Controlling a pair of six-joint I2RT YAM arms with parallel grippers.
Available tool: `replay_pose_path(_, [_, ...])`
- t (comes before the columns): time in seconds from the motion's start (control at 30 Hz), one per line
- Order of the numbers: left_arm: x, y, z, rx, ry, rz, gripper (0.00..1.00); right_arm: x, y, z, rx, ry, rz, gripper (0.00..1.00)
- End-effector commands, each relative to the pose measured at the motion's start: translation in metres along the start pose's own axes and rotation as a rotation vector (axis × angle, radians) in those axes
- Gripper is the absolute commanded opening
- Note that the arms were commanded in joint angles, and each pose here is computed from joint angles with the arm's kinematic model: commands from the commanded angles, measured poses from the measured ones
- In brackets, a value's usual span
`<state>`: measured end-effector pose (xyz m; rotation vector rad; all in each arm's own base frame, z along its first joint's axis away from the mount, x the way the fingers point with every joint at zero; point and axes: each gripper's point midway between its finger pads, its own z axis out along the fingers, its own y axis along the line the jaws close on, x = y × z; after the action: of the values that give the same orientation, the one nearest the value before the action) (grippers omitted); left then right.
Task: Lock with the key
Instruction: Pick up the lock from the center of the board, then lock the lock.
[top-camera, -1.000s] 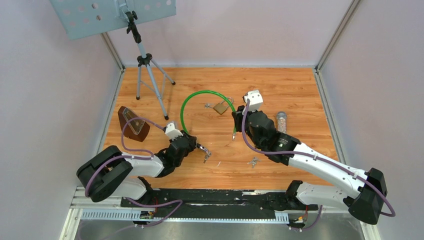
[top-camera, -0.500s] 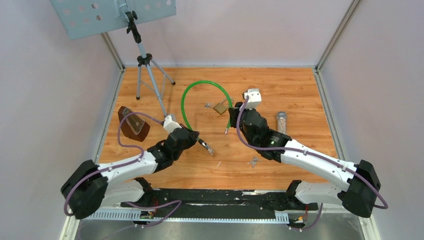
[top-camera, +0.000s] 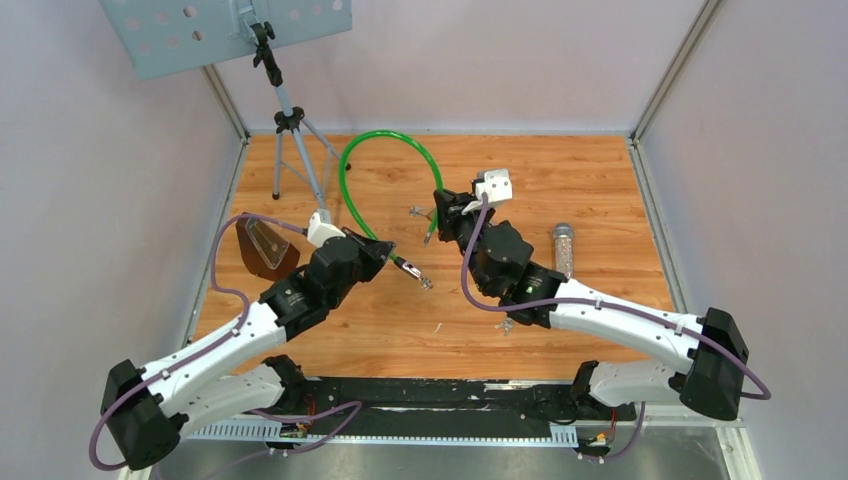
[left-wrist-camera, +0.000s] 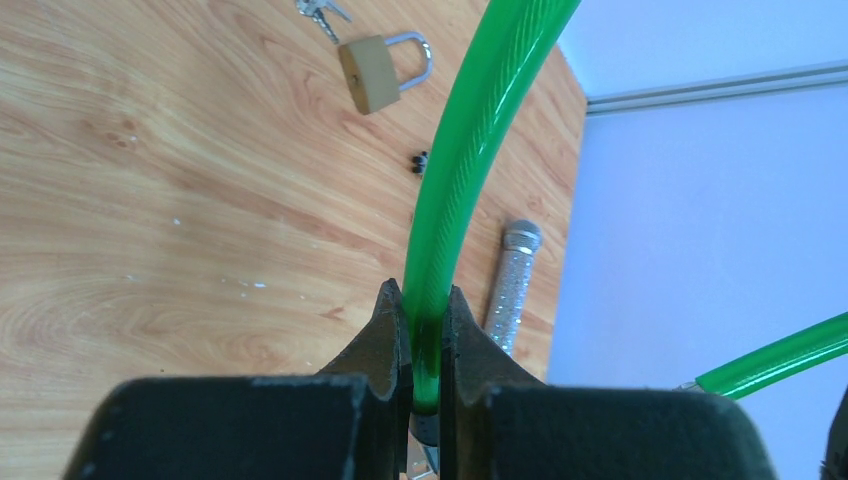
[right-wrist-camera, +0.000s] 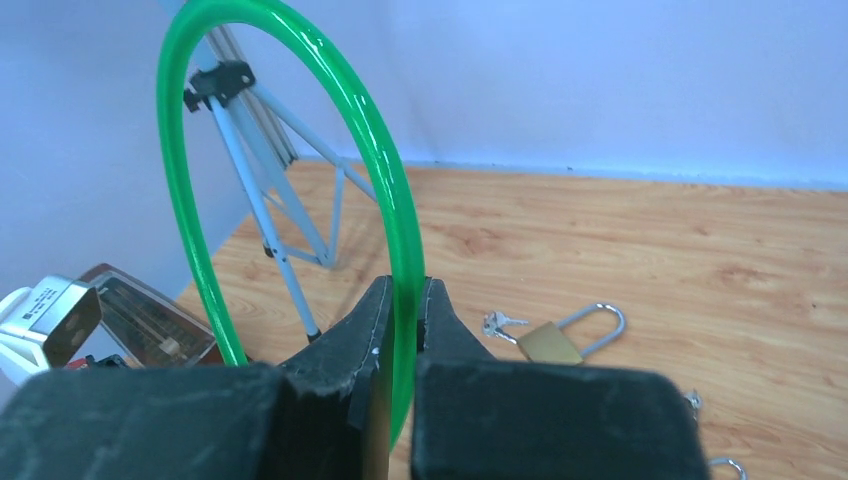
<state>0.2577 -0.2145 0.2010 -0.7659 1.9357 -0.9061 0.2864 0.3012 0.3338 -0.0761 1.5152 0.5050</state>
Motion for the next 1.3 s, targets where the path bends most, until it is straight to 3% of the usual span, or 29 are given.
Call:
replay_pose_path(0.0, [-0.010,-0.038,-0.018,0.091,0.025,-0.089,0.00,-0.047,0.036,-0.002,-0.123,-0.141,0.067,0.00])
replay_pose_path(0.33, [-0.011,-0.060,-0.027,0.145,0.075,-0.163,0.00,-0.035,0.058,-0.006,-0.169,-0.161,-0.004,0.00])
replay_pose_path(0.57, [-0.023,-0.067,-0.036,0.170,0.047,-0.176,0.00,-0.018,0.067,-0.014,-0.186,-0.150,-0.067,0.00])
replay_pose_path(0.97, [-0.034,-0.075,-0.044,0.194,0.021,-0.202,0.00,-0.004,0.068,-0.028,-0.210,-0.132,-0.092,0.00])
replay_pose_path(1.27, [-0.032,-0.072,-0.039,0.180,0.021,-0.198,0.00,-0.021,0.066,-0.038,-0.232,-0.161,-0.040,0.00])
